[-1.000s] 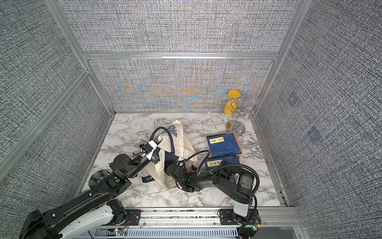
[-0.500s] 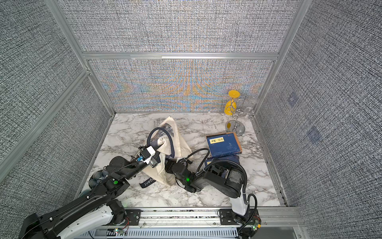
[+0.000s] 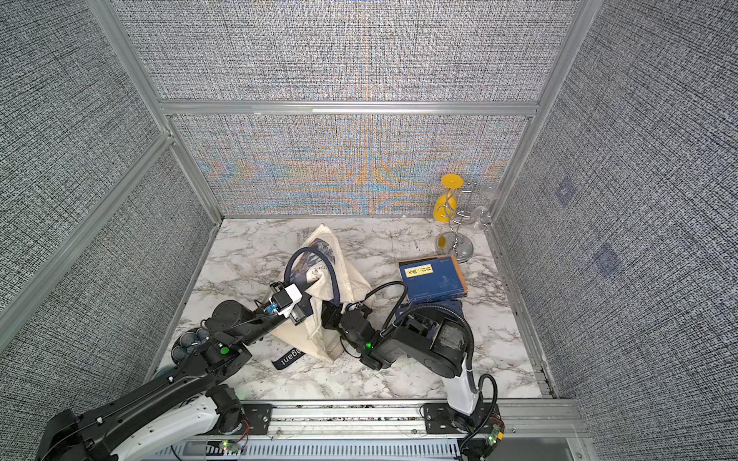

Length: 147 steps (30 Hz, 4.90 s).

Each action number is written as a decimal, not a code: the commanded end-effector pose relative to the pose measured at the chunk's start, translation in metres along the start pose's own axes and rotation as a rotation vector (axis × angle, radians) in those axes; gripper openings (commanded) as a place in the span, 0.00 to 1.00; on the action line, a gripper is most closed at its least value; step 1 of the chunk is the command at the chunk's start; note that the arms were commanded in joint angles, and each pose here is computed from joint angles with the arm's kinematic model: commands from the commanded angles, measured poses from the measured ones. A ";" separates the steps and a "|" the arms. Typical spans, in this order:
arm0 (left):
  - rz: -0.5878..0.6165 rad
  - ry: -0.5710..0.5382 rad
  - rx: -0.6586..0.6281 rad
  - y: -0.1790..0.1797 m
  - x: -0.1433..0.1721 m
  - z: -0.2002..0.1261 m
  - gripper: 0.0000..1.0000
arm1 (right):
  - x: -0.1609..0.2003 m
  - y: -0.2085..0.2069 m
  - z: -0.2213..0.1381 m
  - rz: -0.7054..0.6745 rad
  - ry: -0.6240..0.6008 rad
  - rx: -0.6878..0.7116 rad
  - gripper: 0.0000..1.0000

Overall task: Take out the books from the canvas bag
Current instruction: Pick up the book from the canvas bag.

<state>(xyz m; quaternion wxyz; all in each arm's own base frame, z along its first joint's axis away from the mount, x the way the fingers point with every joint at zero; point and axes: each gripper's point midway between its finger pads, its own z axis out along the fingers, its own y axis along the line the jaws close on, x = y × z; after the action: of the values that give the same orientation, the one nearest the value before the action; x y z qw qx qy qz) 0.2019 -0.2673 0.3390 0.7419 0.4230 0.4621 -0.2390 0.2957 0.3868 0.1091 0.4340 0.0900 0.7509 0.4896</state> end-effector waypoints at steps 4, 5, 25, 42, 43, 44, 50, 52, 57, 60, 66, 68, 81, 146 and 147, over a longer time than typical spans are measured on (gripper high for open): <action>0.012 -0.060 0.006 0.002 -0.017 0.003 0.00 | -0.011 0.010 -0.006 -0.009 -0.025 -0.049 0.54; 0.010 -0.057 0.004 0.003 -0.016 0.004 0.00 | -0.012 0.009 -0.006 -0.009 -0.027 -0.045 0.53; -0.069 0.084 -0.030 0.011 0.008 0.014 0.00 | -0.018 0.006 -0.021 -0.038 -0.007 0.000 0.23; -0.075 0.183 -0.099 0.025 0.025 0.019 0.00 | -0.023 0.009 -0.036 -0.078 -0.021 0.016 0.17; -0.076 0.183 -0.098 0.024 0.025 0.019 0.00 | -0.022 0.008 -0.035 -0.074 -0.020 0.017 0.22; -0.076 0.181 -0.097 0.024 0.024 0.019 0.00 | -0.021 0.007 -0.035 -0.070 -0.019 0.020 0.27; -0.077 0.177 -0.090 0.023 0.025 0.019 0.00 | -0.014 0.001 -0.028 -0.070 0.006 0.044 0.44; -0.077 0.174 -0.089 0.023 0.024 0.019 0.00 | -0.013 0.000 -0.025 -0.069 0.001 0.043 0.46; -0.078 0.156 -0.084 0.021 0.021 0.018 0.00 | -0.008 0.004 -0.014 -0.037 0.011 0.022 0.47; -0.077 0.143 -0.086 0.021 0.019 0.017 0.00 | -0.008 0.008 -0.010 -0.020 -0.001 -0.009 0.47; -0.080 0.130 -0.082 0.021 0.016 0.016 0.00 | -0.007 0.025 -0.004 -0.021 0.031 -0.081 0.47; -0.080 0.124 -0.079 0.020 0.015 0.016 0.00 | -0.009 0.031 -0.004 -0.011 0.029 -0.108 0.47; -0.078 0.094 -0.085 0.022 0.008 0.013 0.00 | 0.003 0.034 0.008 0.006 0.165 -0.062 0.44; -0.046 0.606 -0.449 0.086 0.124 0.021 0.00 | -0.121 0.045 -0.176 -0.415 -0.077 0.056 0.00; -0.038 0.617 -0.451 0.086 0.126 0.020 0.00 | -0.127 0.043 -0.182 -0.408 -0.097 0.074 0.00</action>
<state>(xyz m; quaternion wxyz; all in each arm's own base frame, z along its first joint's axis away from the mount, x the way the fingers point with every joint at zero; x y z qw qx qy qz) 0.3291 -0.2412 0.2699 0.6433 0.2952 0.7056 -0.0326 0.2219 0.2368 0.2375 0.5377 -0.0484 0.7474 0.3872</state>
